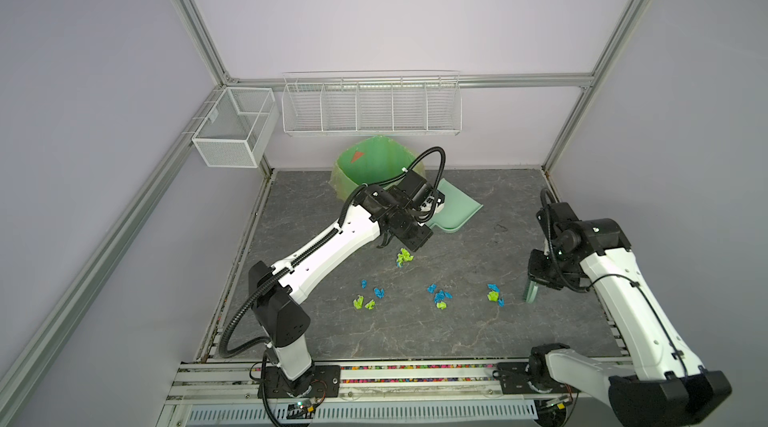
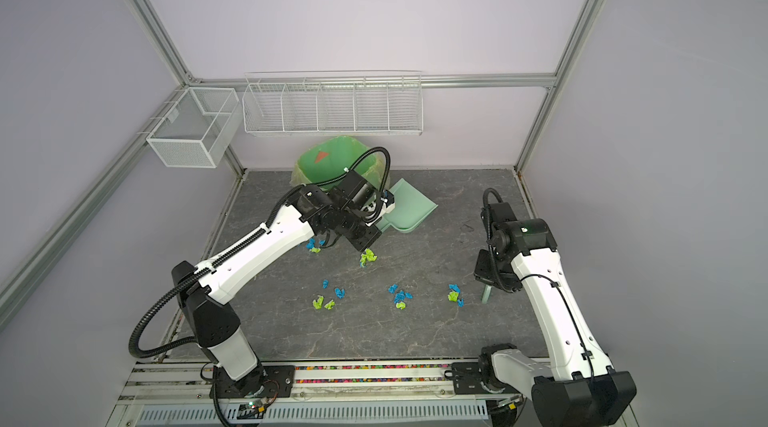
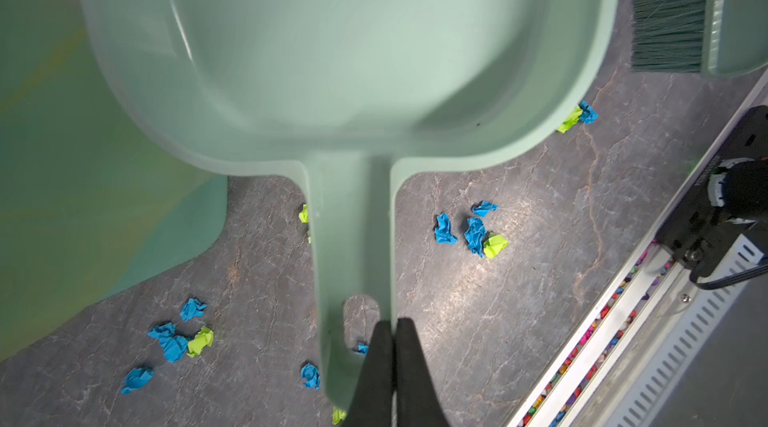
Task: Sweep away the paper scraps from the table
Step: 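Place the dustpan by the scraps with the left gripper while the right brings the brush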
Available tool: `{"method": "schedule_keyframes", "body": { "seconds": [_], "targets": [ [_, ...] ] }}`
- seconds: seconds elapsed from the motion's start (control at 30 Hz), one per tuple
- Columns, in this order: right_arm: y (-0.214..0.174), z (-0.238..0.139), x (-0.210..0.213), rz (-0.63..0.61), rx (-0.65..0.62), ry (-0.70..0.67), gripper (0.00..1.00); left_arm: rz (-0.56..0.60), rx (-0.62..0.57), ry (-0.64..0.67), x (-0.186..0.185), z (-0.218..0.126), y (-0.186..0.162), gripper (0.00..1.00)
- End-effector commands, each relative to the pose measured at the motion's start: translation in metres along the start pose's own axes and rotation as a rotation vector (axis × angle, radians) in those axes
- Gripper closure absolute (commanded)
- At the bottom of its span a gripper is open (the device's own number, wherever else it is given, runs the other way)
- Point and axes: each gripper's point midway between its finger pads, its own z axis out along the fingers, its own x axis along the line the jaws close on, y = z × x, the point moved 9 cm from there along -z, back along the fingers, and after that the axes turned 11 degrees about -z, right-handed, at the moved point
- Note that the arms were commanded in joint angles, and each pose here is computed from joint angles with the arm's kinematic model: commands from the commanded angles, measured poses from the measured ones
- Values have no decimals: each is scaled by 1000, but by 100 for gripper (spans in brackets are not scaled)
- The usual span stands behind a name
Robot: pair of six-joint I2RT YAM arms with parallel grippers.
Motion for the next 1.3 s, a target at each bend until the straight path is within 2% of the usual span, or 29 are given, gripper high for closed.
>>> {"method": "schedule_keyframes", "body": {
  "seconds": [0.0,0.37,0.4,0.73,1.1,1.27],
  "targets": [
    [-4,6,6,55,29,59,93,72,53,38,0,0,-4,100],
    [-11,12,19,79,88,152,93,128,150,91,-4,29,-16,100],
    [-12,14,25,52,93,166,93,133,161,99,-3,32,-16,100],
    [-1,35,40,67,111,145,93,186,208,158,-7,44,-30,100],
    [59,42,66,157,-1,209,93,208,231,150,-6,54,-39,100],
    [88,41,72,154,-29,218,93,216,233,174,-3,59,-45,100]
  ]
}}
